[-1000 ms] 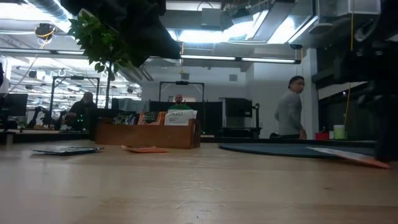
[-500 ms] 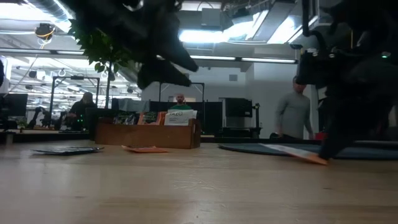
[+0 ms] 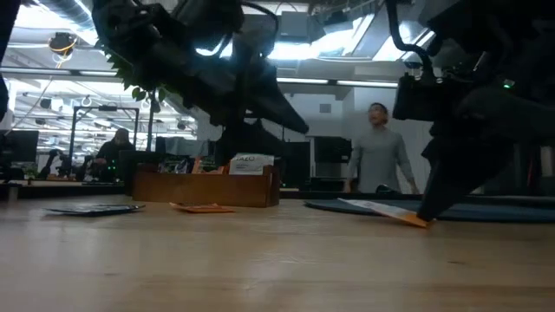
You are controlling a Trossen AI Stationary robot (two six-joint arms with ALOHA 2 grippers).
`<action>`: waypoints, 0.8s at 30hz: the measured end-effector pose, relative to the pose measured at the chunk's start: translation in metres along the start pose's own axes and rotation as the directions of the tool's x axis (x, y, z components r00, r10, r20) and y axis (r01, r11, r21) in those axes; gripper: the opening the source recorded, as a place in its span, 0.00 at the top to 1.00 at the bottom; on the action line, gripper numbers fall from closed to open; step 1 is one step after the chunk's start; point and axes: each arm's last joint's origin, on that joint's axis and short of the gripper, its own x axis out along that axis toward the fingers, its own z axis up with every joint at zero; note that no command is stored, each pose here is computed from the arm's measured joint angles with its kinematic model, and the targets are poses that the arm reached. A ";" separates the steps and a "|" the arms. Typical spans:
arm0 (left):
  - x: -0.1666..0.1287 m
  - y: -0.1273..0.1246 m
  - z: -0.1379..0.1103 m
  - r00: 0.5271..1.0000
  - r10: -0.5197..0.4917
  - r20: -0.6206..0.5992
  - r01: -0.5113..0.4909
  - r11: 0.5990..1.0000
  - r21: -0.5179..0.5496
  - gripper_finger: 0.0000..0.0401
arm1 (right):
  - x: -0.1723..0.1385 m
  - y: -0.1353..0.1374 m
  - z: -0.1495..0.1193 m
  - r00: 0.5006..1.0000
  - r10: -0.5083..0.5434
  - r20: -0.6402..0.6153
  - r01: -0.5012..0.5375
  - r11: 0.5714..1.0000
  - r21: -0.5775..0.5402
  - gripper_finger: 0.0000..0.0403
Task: Pick & Place Tea
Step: Put the white tea bag into the right section of the wooden organizer
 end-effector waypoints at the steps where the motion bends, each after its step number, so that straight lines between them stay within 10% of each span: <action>1: 0.001 0.001 -0.002 1.000 0.006 -0.008 -0.006 1.000 0.000 0.52 | 0.001 0.000 0.000 1.000 0.004 0.003 -0.004 1.000 -0.006 0.99; 24: 0.008 -0.002 -0.021 0.997 0.027 -0.066 -0.036 0.990 -0.135 0.52 | 0.019 -0.006 0.022 0.989 0.108 0.103 -0.089 0.982 -0.169 1.00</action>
